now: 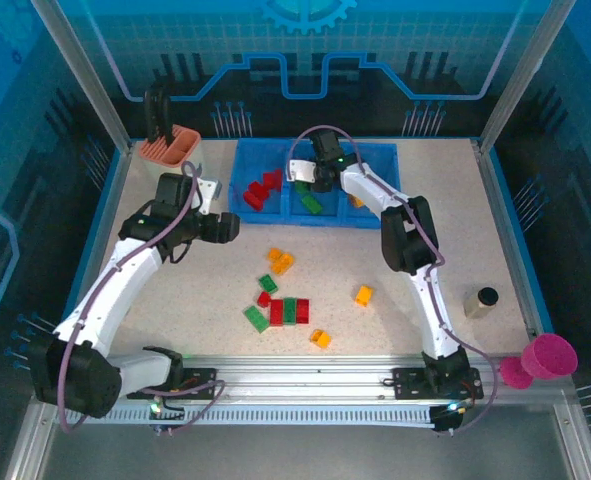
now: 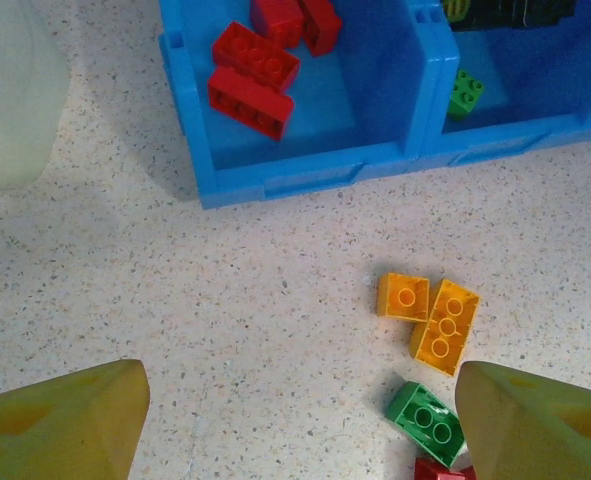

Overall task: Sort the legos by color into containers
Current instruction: Place the lego in the container.

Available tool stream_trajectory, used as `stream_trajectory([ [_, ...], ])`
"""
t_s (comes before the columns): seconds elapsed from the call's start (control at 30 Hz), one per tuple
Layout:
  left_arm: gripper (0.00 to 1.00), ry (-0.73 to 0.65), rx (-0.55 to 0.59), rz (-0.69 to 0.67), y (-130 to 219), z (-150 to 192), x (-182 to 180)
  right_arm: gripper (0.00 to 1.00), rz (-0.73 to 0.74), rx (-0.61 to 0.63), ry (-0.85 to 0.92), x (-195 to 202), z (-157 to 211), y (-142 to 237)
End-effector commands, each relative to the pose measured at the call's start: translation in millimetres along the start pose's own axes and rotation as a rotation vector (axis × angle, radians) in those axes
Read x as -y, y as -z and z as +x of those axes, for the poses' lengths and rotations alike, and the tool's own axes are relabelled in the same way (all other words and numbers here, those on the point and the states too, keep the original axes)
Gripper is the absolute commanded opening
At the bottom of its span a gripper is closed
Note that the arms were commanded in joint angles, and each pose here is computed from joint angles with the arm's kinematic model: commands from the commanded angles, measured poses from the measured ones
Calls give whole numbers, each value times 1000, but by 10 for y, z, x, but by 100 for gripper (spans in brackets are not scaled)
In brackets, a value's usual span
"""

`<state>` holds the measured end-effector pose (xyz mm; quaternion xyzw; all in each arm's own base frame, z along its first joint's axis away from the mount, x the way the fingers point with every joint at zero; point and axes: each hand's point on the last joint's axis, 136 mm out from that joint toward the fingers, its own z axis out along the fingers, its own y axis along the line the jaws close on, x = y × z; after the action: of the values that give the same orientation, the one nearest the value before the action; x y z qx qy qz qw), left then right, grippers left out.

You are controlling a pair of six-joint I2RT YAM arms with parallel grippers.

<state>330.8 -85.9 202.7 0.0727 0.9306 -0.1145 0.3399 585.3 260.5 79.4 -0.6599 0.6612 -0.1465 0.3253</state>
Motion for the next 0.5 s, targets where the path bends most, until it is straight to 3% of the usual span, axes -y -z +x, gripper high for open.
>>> stream_trajectory([
  [0.0,82,-5,0,21,-23,-11,-4,51,26,-13,46,89,42,-59],
  [0.1,82,-2,-3,28,-32,-10,3,53,34,-6,41,129,19,-16],
  [0.27,82,-1,4,38,-7,-27,20,65,40,11,42,183,-54,115],
  [0.47,83,-4,38,45,87,-73,43,67,110,32,13,377,-186,406],
])
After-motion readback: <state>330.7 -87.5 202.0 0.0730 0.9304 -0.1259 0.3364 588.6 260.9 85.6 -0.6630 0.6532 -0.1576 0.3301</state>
